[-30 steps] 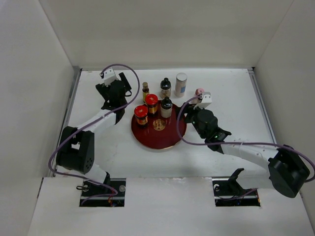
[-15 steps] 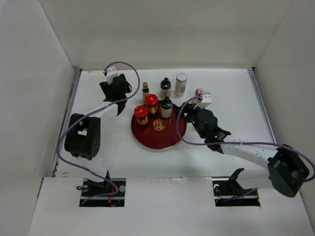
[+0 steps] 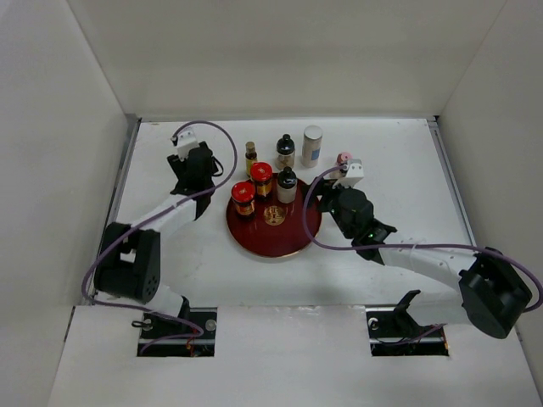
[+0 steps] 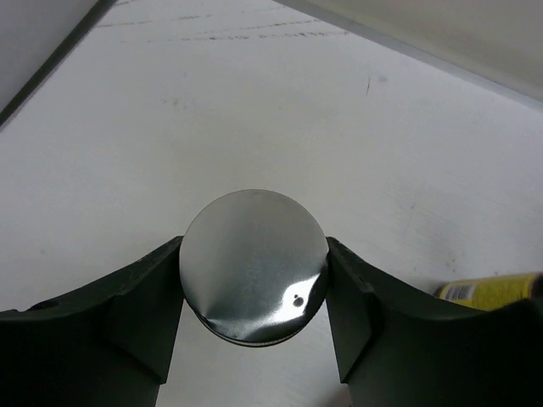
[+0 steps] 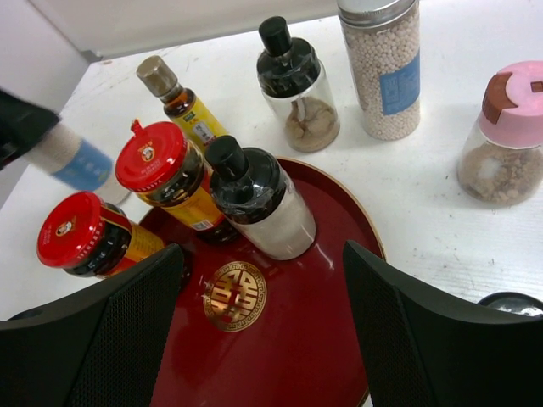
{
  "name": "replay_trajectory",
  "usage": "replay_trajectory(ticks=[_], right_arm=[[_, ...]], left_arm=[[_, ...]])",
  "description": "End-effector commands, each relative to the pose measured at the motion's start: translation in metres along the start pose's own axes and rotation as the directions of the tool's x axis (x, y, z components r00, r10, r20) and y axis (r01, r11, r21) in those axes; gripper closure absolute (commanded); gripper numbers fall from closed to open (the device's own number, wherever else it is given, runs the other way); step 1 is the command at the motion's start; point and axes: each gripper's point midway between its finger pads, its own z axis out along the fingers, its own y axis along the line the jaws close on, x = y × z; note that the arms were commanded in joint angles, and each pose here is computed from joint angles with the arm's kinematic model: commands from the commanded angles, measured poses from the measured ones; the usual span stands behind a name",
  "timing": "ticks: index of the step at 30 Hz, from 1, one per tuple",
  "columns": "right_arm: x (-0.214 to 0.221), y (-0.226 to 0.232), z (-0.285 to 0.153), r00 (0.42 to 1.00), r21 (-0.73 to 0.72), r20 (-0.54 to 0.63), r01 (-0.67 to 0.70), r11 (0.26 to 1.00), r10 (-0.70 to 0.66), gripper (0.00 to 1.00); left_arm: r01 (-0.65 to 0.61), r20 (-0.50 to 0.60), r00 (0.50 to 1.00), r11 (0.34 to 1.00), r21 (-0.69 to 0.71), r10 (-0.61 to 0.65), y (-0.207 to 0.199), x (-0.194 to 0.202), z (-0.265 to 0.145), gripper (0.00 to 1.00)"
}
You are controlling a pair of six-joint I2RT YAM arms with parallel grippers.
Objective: Organize the condiment bottles
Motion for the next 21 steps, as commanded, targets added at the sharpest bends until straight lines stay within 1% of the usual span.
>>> replay_trajectory(ticks=[1,4,8,11,13,15,16,19,21], right_arm=[[-0.011,0.005,0.003,0.999,-0.011,0.046,-0.01,1.0,0.01,0.2],[-0.014,0.006,0.001,0.998,-0.016,0.054,-0.017,1.0,0.018,0.2],[-0.015,0.005,-0.001,0.998,-0.018,0.058,-0.018,1.0,0.019,0.2],[-0.016,0.006,-0.001,0.998,-0.019,0.061,-0.023,1.0,0.024,0.2],[-0.016,0.006,-0.001,0.998,-0.019,0.059,-0.024,1.0,0.025,0.2],[-0.018,0.006,-0.003,0.998,-0.022,0.066,-0.024,0.999,0.025,0.2],[-0.019,0.004,-0.003,0.997,-0.017,0.067,-0.026,1.0,0.027,0.21],[-0.019,0.0,-0.003,0.997,-0.01,0.066,-0.029,1.0,0.029,0.32],[-0.02,0.001,-0.003,0.997,-0.013,0.068,-0.031,0.999,0.032,0.37]], left_arm=[[0.127,0.181,0.974,0.991,0.046,-0.133,0.001,-0.063,-0.042,0.6],[0.121,0.19,0.973,0.989,0.082,-0.135,0.006,-0.057,-0.077,0.61],[0.081,0.144,0.984,0.986,0.144,-0.102,0.005,-0.04,-0.124,0.62],[0.016,0.094,0.995,0.982,0.19,-0.035,0.002,-0.03,-0.153,0.62],[-0.044,0.056,0.998,0.979,0.201,0.033,0.005,-0.024,-0.166,0.62],[-0.062,0.033,0.998,0.974,0.218,0.056,0.008,-0.02,-0.177,0.62],[-0.065,0.023,0.998,0.97,0.235,0.061,0.007,-0.019,-0.183,0.62],[-0.076,0.005,0.997,0.954,0.291,0.078,-0.004,-0.017,-0.197,0.62],[-0.071,0.003,0.997,0.941,0.331,0.074,-0.016,-0.015,-0.204,0.62]])
